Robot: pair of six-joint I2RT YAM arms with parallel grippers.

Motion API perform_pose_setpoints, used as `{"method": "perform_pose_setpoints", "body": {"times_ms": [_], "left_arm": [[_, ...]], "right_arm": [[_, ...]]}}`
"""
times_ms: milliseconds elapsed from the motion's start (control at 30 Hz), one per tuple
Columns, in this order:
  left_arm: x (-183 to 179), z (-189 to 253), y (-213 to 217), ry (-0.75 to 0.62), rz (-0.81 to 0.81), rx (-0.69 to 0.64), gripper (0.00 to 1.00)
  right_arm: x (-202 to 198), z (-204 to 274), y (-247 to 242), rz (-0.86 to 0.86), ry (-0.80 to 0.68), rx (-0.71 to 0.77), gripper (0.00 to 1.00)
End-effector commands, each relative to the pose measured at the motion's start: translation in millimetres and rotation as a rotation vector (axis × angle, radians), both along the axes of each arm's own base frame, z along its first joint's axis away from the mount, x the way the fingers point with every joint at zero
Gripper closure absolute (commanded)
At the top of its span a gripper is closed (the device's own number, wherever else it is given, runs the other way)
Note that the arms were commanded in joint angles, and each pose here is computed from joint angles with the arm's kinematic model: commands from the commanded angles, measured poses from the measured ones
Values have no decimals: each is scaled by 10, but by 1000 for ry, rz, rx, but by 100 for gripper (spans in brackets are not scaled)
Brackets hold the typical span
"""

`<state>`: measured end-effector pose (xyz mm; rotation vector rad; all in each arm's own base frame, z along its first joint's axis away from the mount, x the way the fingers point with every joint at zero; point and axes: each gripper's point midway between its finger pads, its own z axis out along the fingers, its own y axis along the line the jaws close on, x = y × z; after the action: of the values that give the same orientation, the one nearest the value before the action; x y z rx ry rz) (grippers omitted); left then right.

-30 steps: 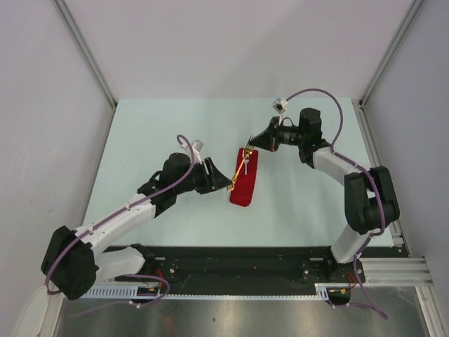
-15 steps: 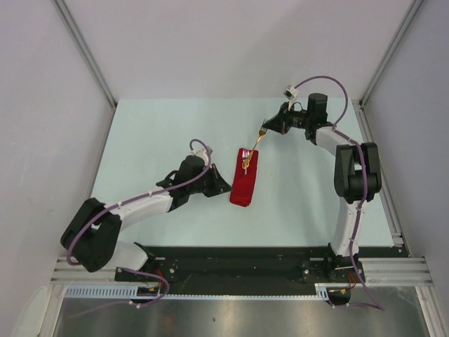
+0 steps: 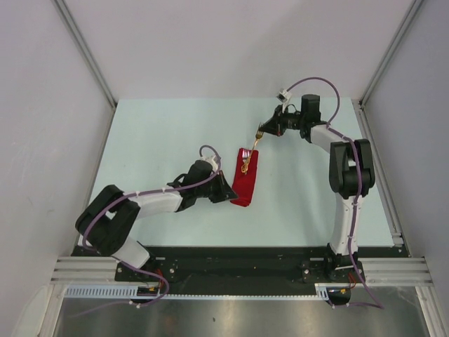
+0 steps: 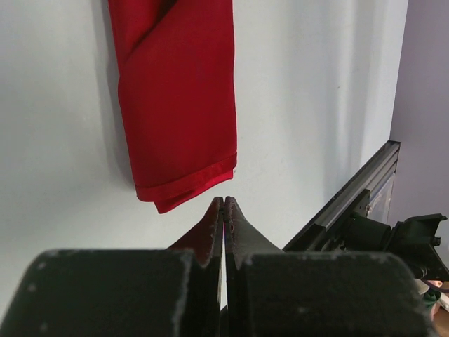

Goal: Fold the napkin into a case and place the utensils inside
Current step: Insert the fork into the folded napkin.

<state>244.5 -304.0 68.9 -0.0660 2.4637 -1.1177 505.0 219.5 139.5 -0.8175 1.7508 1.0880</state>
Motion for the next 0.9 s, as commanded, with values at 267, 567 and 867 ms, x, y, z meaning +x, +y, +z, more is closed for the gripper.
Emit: {"method": "perform_pose_setpoints", "body": {"times_ms": [267,567,867], "left_arm": [[-99,-217,-99,63,-25,-49,100],[-125,-334,-74,84,-5,-52,100],[-83,-414,-85,89,2,-39,100]], "right_arm": [[3,-55,147,57,-24,-21,100],[-205,-161,281,106,28,-16,100],[-460,-311,362,141,99,-28,100]]}}
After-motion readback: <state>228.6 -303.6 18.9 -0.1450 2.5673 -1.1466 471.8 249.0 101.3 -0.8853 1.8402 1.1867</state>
